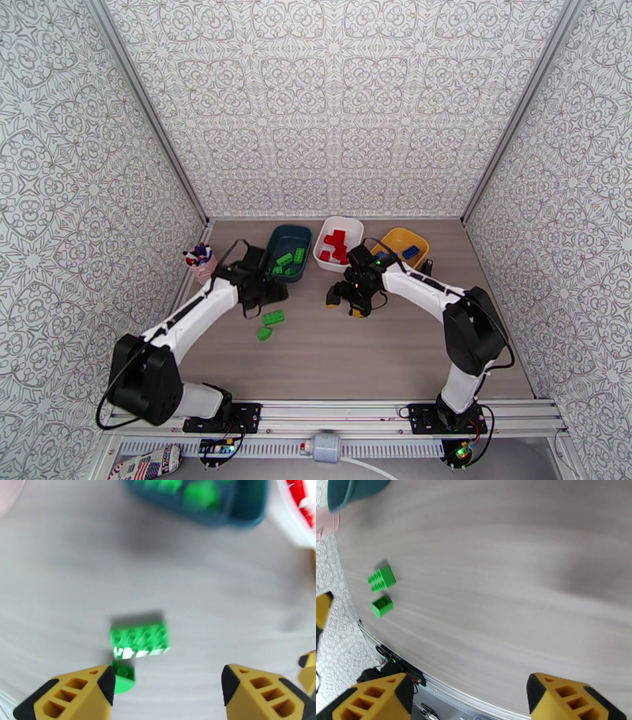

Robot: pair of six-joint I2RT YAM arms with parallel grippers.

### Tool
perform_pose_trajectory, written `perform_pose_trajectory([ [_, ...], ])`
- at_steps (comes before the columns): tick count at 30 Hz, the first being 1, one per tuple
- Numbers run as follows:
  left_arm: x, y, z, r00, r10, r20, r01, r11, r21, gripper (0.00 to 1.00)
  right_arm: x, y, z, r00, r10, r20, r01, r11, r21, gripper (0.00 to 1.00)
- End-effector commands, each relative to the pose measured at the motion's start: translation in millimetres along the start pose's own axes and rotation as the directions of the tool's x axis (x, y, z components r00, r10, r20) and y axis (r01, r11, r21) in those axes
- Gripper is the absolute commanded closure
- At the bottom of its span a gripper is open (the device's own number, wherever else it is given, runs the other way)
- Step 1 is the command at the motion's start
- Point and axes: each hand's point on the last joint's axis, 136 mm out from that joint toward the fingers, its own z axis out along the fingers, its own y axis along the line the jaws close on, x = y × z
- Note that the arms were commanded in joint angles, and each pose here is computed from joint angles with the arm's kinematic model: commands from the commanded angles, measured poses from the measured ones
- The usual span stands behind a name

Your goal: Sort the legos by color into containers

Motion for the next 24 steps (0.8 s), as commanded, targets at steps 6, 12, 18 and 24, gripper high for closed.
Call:
perform_pose_trajectory([
  [6,40,24,30,0.994,-0.09,-0.054,0.087,0.995,-0.058,0.23,31,0,8,1.0,-0.017,0.014,0.017,1.0,-0.007,0.19],
  [12,53,32,49,0.992,-0.074,-0.103,0.066,0.994,-0.083,0.23,40,-5,3,1.0,-0.017,0.023,0.017,1.0,-0.002,0.19],
  [18,54,31,61,0.991,-0.043,-0.127,0.033,0.996,-0.082,0.28,45,-8,0,0.999,-0.021,0.024,0.021,1.0,-0.001,0.19],
  [24,56,28,65,0.99,-0.021,-0.138,0.01,0.997,-0.082,0.38,47,-8,-1,0.999,-0.026,0.017,0.026,1.0,0.003,0.19],
])
